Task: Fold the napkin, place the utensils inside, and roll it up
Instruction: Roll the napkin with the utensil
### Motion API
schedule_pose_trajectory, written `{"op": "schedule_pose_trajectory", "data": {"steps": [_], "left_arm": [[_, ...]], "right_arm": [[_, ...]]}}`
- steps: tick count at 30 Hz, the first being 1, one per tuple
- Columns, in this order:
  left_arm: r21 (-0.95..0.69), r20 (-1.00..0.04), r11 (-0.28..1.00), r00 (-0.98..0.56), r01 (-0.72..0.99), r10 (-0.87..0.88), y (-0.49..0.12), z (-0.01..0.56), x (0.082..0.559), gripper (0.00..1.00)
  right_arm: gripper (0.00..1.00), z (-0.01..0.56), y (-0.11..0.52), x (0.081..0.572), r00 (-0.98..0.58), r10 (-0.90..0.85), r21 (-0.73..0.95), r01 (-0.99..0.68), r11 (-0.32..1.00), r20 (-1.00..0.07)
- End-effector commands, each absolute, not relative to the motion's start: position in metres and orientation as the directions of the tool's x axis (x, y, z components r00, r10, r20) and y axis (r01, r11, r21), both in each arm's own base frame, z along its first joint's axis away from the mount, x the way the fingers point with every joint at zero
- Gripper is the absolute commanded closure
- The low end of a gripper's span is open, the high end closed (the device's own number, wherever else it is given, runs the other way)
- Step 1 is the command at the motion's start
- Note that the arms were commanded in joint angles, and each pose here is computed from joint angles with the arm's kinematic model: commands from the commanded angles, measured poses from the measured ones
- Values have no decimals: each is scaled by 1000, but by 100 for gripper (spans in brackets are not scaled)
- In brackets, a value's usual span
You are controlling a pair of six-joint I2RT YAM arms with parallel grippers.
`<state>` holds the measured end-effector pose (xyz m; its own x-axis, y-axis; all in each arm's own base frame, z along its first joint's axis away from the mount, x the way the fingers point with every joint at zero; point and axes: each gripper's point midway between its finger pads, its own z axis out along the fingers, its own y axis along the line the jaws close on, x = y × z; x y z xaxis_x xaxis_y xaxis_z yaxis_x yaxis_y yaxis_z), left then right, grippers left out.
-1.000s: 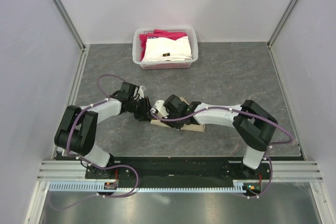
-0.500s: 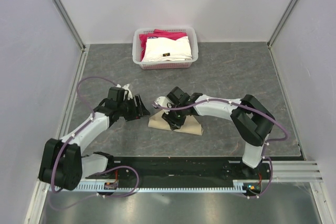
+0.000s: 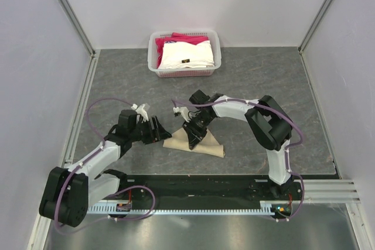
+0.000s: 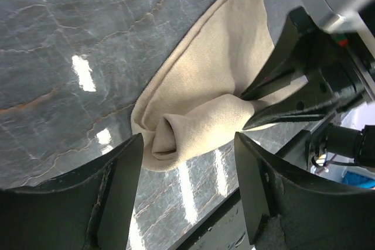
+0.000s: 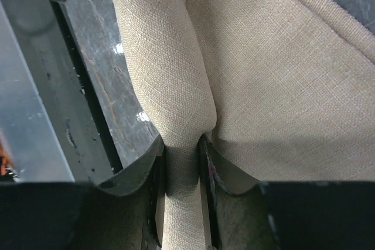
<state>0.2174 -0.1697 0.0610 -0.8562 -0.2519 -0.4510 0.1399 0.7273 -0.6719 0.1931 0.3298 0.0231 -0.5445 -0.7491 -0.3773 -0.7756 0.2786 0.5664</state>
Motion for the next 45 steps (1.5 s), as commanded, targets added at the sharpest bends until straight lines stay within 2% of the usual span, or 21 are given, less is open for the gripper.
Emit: {"op": "schedule_pose_trajectory", "data": {"steps": [1, 8, 11, 12, 16, 17, 20, 22, 26, 31, 34, 38, 41, 42, 43, 45], "left_arm": [[-711, -478, 676, -838, 192, -264, -181, 72, 223, 32], [-729, -449, 659, -855, 184, -258, -186, 60, 224, 41], [-738, -424, 653, -871, 172, -250, -189, 53, 224, 48], [-743, -415, 647, -876, 170, -246, -190, 52, 223, 55], [-747, -391, 645, -890, 157, -235, -193, 45, 219, 70], [-747, -384, 648, -893, 150, -236, -193, 42, 218, 80], [-747, -370, 651, -898, 136, -238, -193, 40, 218, 92], [-746, -355, 654, -905, 124, -233, -193, 36, 217, 97], [-729, -319, 677, -925, 101, -206, -191, 24, 214, 98], [-684, -292, 726, -940, 74, -179, -185, 11, 215, 98], [-668, -279, 742, -944, 59, -176, -183, 6, 214, 98], [-666, -278, 743, -945, 61, -172, -184, 7, 216, 98], [-666, -272, 744, -946, 54, -174, -183, 7, 216, 98], [-664, -271, 746, -947, 55, -172, -183, 7, 216, 98], [-665, -266, 745, -949, 53, -170, -184, 6, 215, 98], [-661, -260, 749, -950, 45, -172, -183, 6, 215, 98]], "right_arm": [[72, 6, 324, 178, -568, -767, 655, -706, 269, -298], [71, -4, 321, 184, -593, -755, 685, -674, 278, -278], [72, -6, 320, 186, -599, -752, 691, -666, 279, -274], [72, -6, 320, 187, -600, -751, 691, -667, 280, -275], [71, -7, 319, 192, -609, -744, 690, -664, 288, -275], [71, -6, 320, 194, -610, -742, 690, -665, 287, -278], [71, -3, 321, 198, -613, -737, 679, -671, 296, -285], [71, 0, 321, 202, -617, -732, 663, -680, 312, -289], [66, 19, 321, 212, -616, -718, 614, -715, 335, -325], [51, 42, 317, 230, -623, -689, 509, -757, 410, -370], [41, 57, 318, 231, -595, -692, 455, -790, 411, -409], [33, 80, 327, 229, -487, -715, 309, -873, 377, -502], [28, 85, 333, 226, -366, -749, 126, -925, 359, -552], [26, 88, 344, 220, -290, -762, 60, -947, 315, -579], [25, 80, 336, 222, -271, -782, -9, -943, 333, -561], [23, 86, 345, 219, -191, -778, -96, -947, 306, -598]]}}
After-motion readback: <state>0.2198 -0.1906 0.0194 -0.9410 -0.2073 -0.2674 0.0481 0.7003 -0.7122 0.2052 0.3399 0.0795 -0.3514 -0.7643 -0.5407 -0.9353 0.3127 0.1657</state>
